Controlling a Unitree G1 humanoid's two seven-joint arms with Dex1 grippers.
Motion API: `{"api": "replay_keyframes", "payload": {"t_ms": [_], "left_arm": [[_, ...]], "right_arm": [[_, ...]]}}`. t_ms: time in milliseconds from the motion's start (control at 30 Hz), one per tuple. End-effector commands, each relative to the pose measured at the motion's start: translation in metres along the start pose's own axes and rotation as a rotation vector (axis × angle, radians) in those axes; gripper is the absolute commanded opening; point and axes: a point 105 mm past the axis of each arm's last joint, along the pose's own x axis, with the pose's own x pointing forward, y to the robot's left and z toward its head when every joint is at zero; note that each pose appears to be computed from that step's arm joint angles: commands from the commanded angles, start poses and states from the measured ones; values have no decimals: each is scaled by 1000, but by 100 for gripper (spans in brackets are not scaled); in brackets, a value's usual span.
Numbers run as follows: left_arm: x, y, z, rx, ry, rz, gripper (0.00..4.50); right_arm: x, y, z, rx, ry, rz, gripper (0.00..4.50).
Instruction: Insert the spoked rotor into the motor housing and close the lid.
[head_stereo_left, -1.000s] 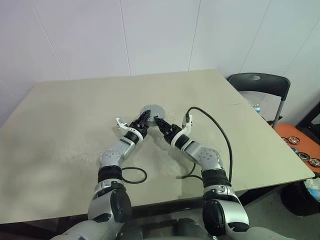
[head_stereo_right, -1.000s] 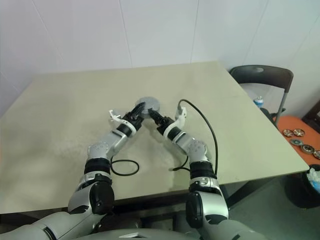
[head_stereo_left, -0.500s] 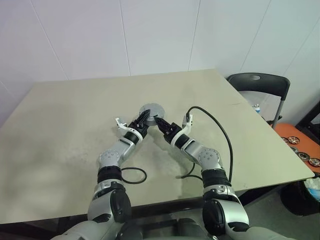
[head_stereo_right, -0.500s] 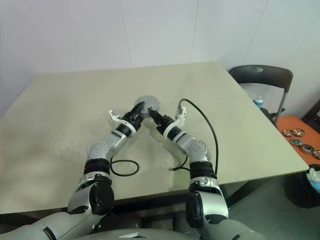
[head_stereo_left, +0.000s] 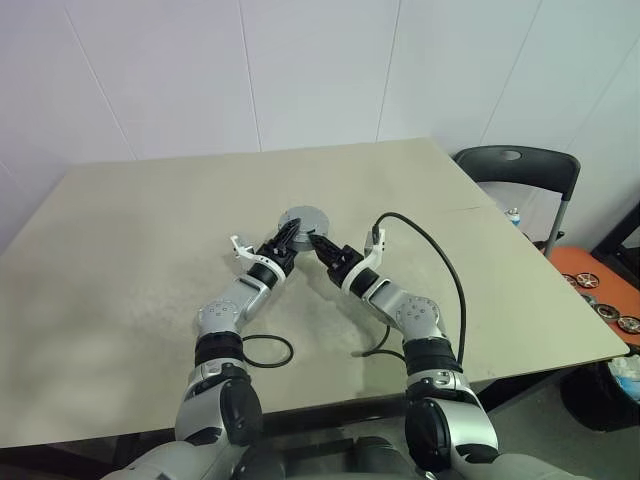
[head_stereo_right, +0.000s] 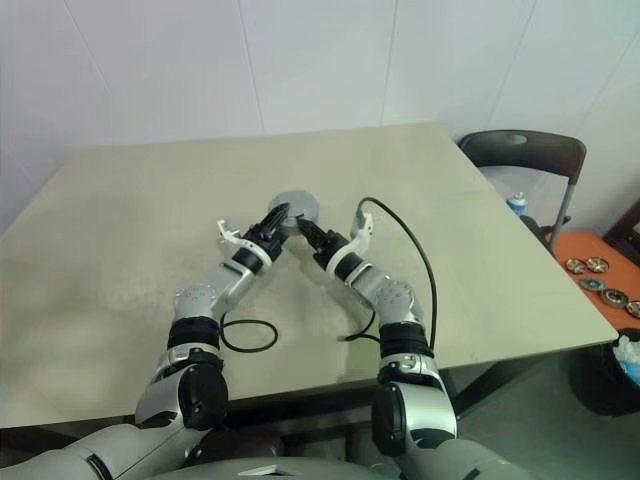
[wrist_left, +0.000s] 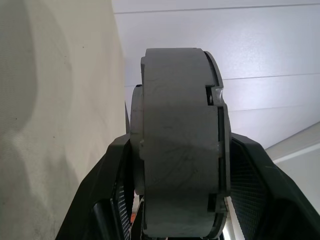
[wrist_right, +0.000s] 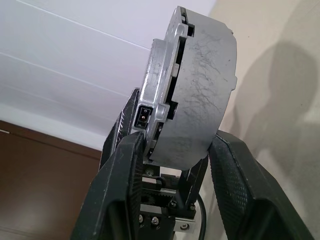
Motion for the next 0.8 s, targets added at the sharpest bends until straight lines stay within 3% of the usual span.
{"api": "replay_keyframes", "payload": {"t_ms": [33,333,533,667,800], "left_arm": [[12,-27,5,51,-22,-90,233],[7,-23,45,105,-228,-49,233],[5,-16,54,119,-271,-20,233],[-1,-16,68,133,-337,-12,233],[-14,-14,94,166,-463,14,233]], "right_arm": [[10,32,1,-53,1,115,161],[0,69,-13,-36,93,336,161],[-1,67,-13,-38,98,326,161],[0,64,-14,-43,100,309,282],[1,59,-14,-51,97,285,282]]}}
